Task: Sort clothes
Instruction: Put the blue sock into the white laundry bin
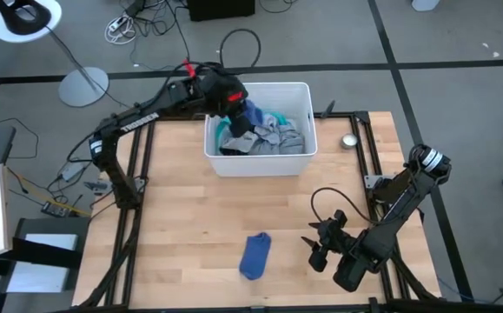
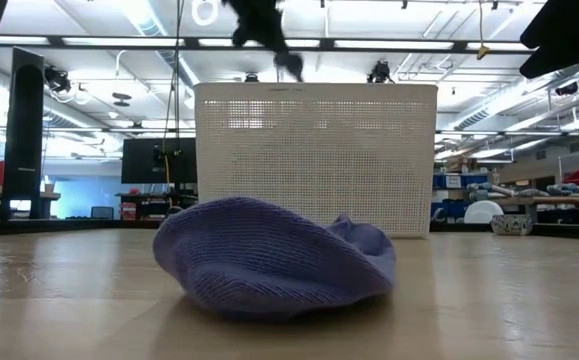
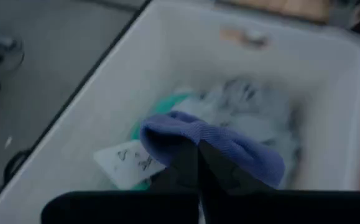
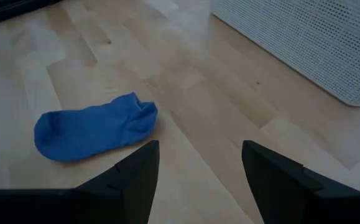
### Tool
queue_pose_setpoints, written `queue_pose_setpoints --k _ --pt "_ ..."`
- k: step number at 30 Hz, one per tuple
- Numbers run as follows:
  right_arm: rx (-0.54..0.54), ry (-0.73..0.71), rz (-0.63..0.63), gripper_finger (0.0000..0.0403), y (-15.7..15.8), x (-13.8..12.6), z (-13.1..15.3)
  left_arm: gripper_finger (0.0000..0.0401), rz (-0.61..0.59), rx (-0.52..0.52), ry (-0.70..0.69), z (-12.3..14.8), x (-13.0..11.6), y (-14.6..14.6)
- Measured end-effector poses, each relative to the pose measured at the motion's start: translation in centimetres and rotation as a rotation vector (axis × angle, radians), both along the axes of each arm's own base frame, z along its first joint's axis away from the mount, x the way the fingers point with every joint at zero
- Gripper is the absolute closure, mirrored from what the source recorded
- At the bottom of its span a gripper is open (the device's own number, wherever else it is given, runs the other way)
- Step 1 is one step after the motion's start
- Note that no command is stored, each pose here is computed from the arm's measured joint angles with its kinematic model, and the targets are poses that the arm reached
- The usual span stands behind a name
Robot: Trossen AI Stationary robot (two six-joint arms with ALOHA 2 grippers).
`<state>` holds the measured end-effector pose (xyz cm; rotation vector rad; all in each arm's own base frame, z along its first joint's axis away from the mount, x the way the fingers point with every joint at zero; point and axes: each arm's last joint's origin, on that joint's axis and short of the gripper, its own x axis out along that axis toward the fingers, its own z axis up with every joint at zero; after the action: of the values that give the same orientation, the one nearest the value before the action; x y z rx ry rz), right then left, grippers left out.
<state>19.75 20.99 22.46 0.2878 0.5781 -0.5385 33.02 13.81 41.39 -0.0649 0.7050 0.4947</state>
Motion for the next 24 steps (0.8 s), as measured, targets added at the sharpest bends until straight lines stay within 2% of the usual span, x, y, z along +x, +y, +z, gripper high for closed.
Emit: queue_pose_setpoints --k 5,8,12,16,24 --pt "-0.014 0.003 -0.001 0.0172 -0.2 0.1 0.0 0.0397 0.050 -0.057 0.124 -5.2 -0.1 2.0" --pt "-0.014 0.002 -0.001 0.0172 -0.2 0.2 0.0 0.0396 0.057 -0.084 0.146 -8.6 0.0 2.8" --pt "-0.015 0.001 0.000 0.0172 -0.2 0.2 0.0 0.0395 0.055 -0.095 0.120 -11.0 0.3 3.3" --pt "-0.018 0.002 0.003 0.0172 -0.2 0.2 0.0 0.0378 0.045 -0.086 0.102 -11.2 0.5 3.3" --pt "-0.018 0.002 0.003 0.0172 -0.2 0.2 0.0 0.0297 -0.035 -0.147 -0.024 -7.9 0.9 3.1"
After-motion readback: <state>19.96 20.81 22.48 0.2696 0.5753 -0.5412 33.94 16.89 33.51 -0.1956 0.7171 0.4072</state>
